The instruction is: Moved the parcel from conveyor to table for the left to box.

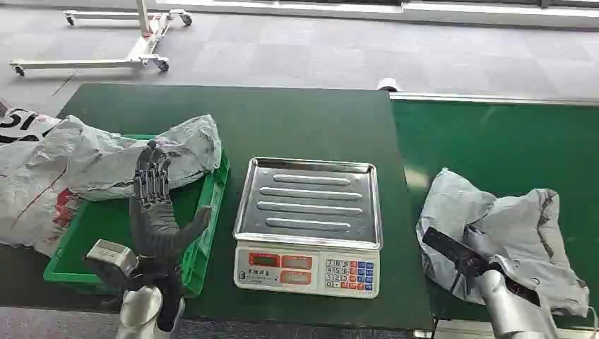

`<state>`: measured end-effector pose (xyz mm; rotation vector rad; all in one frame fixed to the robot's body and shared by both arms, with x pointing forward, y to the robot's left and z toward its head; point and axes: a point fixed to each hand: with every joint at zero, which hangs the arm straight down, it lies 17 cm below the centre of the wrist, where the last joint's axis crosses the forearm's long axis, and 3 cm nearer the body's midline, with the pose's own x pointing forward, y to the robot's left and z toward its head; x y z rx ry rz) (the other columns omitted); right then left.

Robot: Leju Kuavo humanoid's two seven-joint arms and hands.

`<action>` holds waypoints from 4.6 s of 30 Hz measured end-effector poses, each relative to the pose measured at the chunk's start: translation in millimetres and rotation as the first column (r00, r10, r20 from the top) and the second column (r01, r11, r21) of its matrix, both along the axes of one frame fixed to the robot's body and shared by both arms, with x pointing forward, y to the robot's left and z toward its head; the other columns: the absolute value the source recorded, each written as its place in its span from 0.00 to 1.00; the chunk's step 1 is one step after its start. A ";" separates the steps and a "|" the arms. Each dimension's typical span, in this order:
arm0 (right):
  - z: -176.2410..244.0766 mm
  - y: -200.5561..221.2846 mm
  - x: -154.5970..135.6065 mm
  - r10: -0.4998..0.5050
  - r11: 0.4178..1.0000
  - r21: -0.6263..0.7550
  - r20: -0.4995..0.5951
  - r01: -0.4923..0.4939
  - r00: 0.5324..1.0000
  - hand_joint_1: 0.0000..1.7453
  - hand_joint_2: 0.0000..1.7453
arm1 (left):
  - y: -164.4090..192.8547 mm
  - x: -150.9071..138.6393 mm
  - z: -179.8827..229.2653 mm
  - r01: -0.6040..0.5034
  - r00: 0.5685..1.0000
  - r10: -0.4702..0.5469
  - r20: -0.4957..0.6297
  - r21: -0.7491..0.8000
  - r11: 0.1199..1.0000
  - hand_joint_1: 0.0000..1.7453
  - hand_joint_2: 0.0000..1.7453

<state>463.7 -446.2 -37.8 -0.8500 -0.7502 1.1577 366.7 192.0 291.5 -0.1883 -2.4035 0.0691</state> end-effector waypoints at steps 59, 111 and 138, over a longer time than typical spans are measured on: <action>337.4 383.9 -73.1 0.487 0.573 -0.213 0.865 -0.791 0.120 1.00 1.00 | -5.1 8.9 4.1 0.009 1.000 -0.009 0.004 -0.027 1.000 0.00 1.00; 404.9 243.0 -25.5 0.111 0.923 -0.103 0.994 -0.370 0.001 0.00 1.00 | -125.8 0.8 -92.2 0.185 0.981 -0.120 -0.153 0.544 0.818 0.00 1.00; 415.9 231.9 -16.5 0.060 0.950 -0.051 0.998 -0.308 0.020 0.00 1.00 | -216.1 -18.3 -166.9 0.436 0.897 -0.317 -0.308 0.736 0.518 1.00 1.00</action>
